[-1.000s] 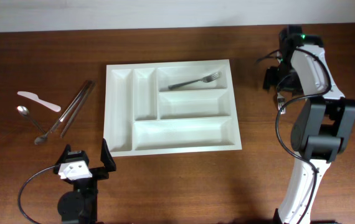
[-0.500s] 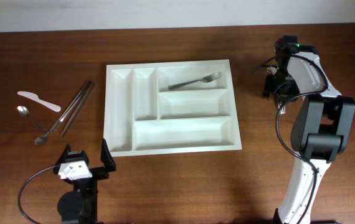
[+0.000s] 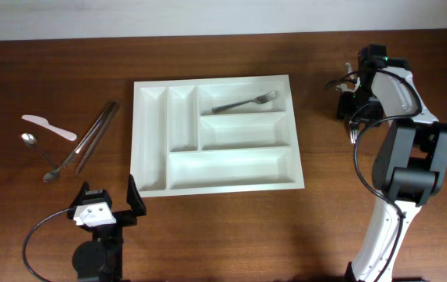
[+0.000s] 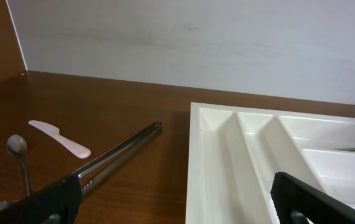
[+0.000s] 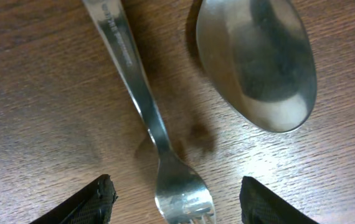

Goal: Pack container
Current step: 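Return the right gripper to the cutlery and grasp another fork, then carry the second fork into the top compartment and release it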

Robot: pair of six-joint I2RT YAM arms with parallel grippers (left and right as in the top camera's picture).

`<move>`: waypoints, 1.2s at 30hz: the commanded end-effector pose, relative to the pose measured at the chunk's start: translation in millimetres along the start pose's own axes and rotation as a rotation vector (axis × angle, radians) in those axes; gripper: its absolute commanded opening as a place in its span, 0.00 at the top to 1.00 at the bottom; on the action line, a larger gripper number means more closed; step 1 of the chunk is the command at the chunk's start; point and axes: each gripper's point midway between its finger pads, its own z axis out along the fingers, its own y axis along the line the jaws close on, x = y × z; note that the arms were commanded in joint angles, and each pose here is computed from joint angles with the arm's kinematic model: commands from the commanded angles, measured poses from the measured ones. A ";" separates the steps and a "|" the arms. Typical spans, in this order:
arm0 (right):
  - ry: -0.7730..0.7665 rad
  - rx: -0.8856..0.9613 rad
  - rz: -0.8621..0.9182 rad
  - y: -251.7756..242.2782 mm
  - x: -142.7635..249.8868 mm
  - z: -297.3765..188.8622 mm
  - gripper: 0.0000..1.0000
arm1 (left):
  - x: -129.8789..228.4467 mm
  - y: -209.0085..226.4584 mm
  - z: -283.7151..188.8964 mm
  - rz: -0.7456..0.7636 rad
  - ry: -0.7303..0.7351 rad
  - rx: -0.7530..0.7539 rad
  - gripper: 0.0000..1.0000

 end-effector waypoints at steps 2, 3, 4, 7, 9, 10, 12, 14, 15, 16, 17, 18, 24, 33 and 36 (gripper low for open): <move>0.010 -0.049 -0.040 7.0 2.3 4.1 0.38 | 1.1 -2.8 -0.2 0.020 -0.001 0.015 0.01; 0.009 -0.053 -0.042 7.7 2.1 4.6 0.39 | 1.1 -2.8 -0.2 0.020 -0.001 0.015 0.01; 0.010 -0.053 -0.042 7.7 2.7 5.7 0.39 | 1.1 -2.8 -0.2 0.020 -0.001 0.015 0.01; 0.022 -0.059 -0.043 8.4 7.6 10.8 0.41 | 1.1 -2.8 -0.2 0.020 -0.001 0.015 0.01; 0.036 -0.063 -0.043 8.9 13.6 17.3 0.41 | 1.1 -2.8 -0.2 0.020 -0.001 0.015 0.01; 0.044 -0.061 -0.044 8.4 17.0 20.8 0.41 | 1.1 -2.8 -0.2 0.020 -0.001 0.015 0.01; 0.054 -0.059 -0.044 7.8 22.3 26.9 0.41 | 1.1 -2.8 -0.2 0.020 -0.001 0.015 0.01; 0.066 -0.059 -0.044 7.2 28.0 32.1 0.41 | 1.1 -2.8 -0.2 0.020 -0.001 0.015 0.01; 0.072 -0.060 -0.045 7.3 30.1 33.7 0.41 | 1.1 -2.8 -0.2 0.020 -0.001 0.015 0.01; 0.075 -0.059 -0.045 7.1 31.5 34.8 0.42 | 1.1 -2.8 -0.2 0.020 -0.001 0.015 0.01; 0.077 -0.059 -0.045 7.0 32.3 35.3 0.43 | 1.1 -2.8 -0.2 0.020 -0.001 0.015 0.01; 0.077 -0.059 -0.045 7.0 32.3 35.3 0.46 | 1.1 -2.8 -0.2 0.020 -0.001 0.015 0.01; 0.076 -0.059 -0.046 7.0 32.0 35.3 0.69 | 1.1 -2.8 -0.2 0.020 -0.001 0.015 0.01; 0.077 -0.059 -0.046 7.0 32.3 35.2 0.87 | 1.1 -2.8 -0.2 0.020 -0.001 0.015 0.01; 0.075 -0.059 -0.047 7.0 31.5 34.7 0.96 | 1.1 -2.8 -0.2 0.020 -0.001 0.015 0.01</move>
